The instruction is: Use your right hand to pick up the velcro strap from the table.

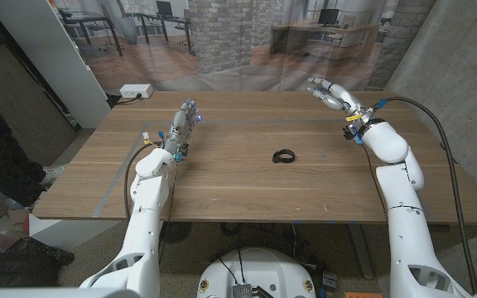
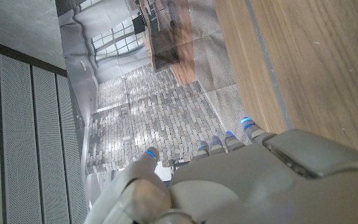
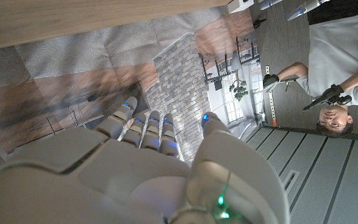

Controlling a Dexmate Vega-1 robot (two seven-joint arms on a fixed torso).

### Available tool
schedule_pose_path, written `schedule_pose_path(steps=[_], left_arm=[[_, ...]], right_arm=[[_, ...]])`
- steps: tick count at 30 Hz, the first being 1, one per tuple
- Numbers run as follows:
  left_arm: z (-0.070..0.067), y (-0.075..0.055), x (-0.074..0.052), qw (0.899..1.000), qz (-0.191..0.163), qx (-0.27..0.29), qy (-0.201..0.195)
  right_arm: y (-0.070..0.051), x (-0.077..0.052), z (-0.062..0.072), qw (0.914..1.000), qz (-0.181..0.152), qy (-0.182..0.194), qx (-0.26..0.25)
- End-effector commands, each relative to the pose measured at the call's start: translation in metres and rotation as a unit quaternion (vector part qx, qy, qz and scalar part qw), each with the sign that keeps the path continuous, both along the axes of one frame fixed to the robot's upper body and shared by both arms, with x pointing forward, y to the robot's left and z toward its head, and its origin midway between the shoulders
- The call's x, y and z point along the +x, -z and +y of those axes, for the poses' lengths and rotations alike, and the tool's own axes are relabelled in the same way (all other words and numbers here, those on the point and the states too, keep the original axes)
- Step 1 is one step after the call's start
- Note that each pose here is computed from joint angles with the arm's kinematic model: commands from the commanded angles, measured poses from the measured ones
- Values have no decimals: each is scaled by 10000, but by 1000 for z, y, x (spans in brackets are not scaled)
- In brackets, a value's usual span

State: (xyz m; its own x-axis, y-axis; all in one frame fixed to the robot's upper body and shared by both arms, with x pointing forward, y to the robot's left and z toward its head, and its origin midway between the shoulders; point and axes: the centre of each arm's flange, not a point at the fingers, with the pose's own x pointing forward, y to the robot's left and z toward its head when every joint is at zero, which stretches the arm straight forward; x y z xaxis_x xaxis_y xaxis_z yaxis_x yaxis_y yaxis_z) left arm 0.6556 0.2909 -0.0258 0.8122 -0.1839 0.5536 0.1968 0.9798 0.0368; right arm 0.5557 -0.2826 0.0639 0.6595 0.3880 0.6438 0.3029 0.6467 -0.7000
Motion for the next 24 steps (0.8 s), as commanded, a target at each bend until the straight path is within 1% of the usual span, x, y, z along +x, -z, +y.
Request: schedule_pose_path(steps=[1, 6, 12, 19, 24], left_arm=[[-1, -1, 1, 10000, -1, -8, 10], [-2, 0, 1, 10000, -6, -3, 12], [-2, 1, 0, 10000, 0, -12, 13], [-1, 2, -2, 10000, -5, -13, 6], [-1, 3, -3, 10000, -6, -8, 4]], right_arm=[[-3, -6, 4, 9982, -89, 326, -504], [-4, -7, 4, 9967, -49, 414, -703], [-5, -10, 5, 9936, -44, 619, -945], [-5, -13, 8, 9884, -35, 779, -1300], [-5, -14, 10, 9862, -2, 820, -1436]])
